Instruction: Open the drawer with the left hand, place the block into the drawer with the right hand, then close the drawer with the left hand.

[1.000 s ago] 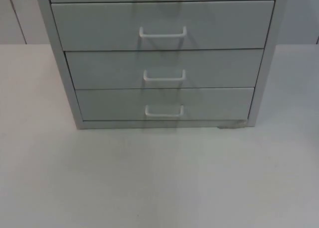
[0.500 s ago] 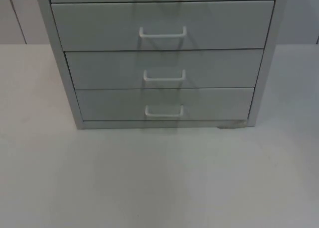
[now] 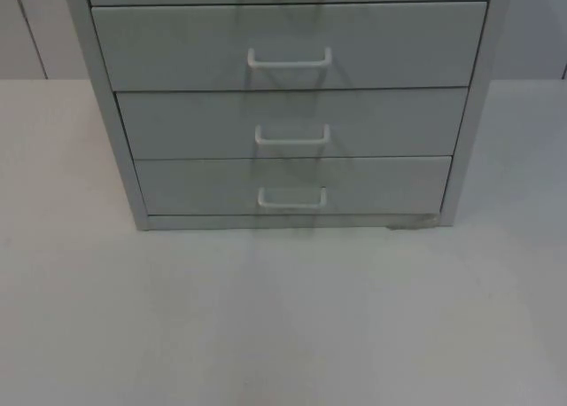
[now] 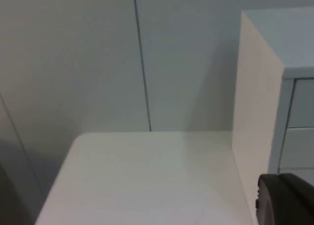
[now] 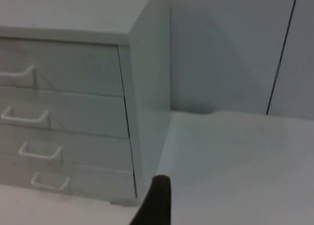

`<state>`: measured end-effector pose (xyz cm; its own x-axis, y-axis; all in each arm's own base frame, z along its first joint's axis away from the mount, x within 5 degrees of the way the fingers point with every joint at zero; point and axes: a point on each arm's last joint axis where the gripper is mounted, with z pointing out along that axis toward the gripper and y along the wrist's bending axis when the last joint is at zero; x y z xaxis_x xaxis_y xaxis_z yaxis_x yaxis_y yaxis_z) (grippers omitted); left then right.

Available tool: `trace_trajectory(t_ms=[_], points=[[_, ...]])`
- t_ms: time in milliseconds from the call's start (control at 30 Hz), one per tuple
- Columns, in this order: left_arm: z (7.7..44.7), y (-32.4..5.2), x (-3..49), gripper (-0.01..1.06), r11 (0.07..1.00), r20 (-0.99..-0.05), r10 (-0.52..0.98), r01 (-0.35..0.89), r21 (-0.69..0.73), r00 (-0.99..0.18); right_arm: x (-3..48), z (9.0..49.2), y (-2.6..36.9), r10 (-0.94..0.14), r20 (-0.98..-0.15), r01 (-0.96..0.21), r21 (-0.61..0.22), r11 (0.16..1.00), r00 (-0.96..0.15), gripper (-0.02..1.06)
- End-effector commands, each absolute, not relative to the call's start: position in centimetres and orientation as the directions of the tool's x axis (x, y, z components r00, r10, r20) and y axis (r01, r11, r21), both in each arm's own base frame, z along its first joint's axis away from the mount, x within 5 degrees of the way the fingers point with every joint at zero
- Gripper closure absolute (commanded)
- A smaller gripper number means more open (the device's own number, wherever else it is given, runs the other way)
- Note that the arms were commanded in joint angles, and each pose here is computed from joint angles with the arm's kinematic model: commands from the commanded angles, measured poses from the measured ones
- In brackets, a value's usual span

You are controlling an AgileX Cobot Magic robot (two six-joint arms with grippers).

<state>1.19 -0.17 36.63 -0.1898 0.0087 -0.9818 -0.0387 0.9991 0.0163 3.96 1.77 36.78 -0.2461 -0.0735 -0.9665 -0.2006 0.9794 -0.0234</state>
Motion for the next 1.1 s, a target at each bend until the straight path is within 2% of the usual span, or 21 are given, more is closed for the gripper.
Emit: trace_trajectory(t_ms=[0, 67, 133, 233, 433, 533, 633, 767, 1067], points=[[36.1, 0.0, 0.1, 1.05, 0.998, -0.980, 0.022, -0.057, 0.034, -0.200, 2.4, 36.6, 1.6, -0.103, -0.975, -0.183, -0.067, 0.981, -0.195, 0.26], [35.7, 0.1, -0.8, 1.05, 0.997, -0.978, 0.010, -0.071, 0.025, -0.210, 1.0, 35.9, 1.3, -0.127, -0.977, -0.153, -0.101, 0.983, -0.170, 0.26], [35.5, 0.0, -1.3, 1.05, 0.997, -0.977, 0.009, -0.071, 0.025, -0.215, 0.5, 35.5, 1.2, -0.122, -0.979, -0.136, -0.099, 0.986, -0.167, 0.26], [34.9, 0.0, -2.6, 1.05, 0.997, -0.977, 0.013, -0.078, 0.031, -0.212, -0.7, 34.0, 1.0, -0.069, -0.980, -0.105, -0.050, 0.993, -0.187, 0.26], [34.4, 0.0, -3.9, 1.05, 0.996, -0.983, 0.007, -0.089, 0.023, -0.184, -1.3, 31.5, 0.9, -0.070, -0.969, -0.101, -0.047, 0.994, -0.237, 0.26], [32.8, 0.1, -3.1, 1.05, 0.996, -0.961, -0.001, -0.090, 0.025, -0.275, -1.1, 30.3, 0.8, -0.052, -0.949, -0.091, -0.024, 0.996, -0.313, 0.26], [30.1, 0.1, -1.6, 1.05, 0.996, -0.927, -0.011, -0.090, 0.025, -0.375, -1.0, 30.1, 0.8, -0.055, -0.945, -0.087, -0.028, 0.996, -0.324, 0.26], [28.1, 0.2, -0.6, 1.05, 0.996, -0.896, -0.024, -0.087, 0.017, -0.443, -1.1, 29.9, 0.6, -0.070, -0.936, -0.074, -0.047, 0.996, -0.345, 0.26], [27.4, 0.2, -0.5, 1.05, 0.996, -0.880, -0.028, -0.088, 0.016, -0.474, -0.8, 29.0, 0.0, -0.045, -0.917, -0.008, -0.045, 0.999, -0.397, 0.26]])
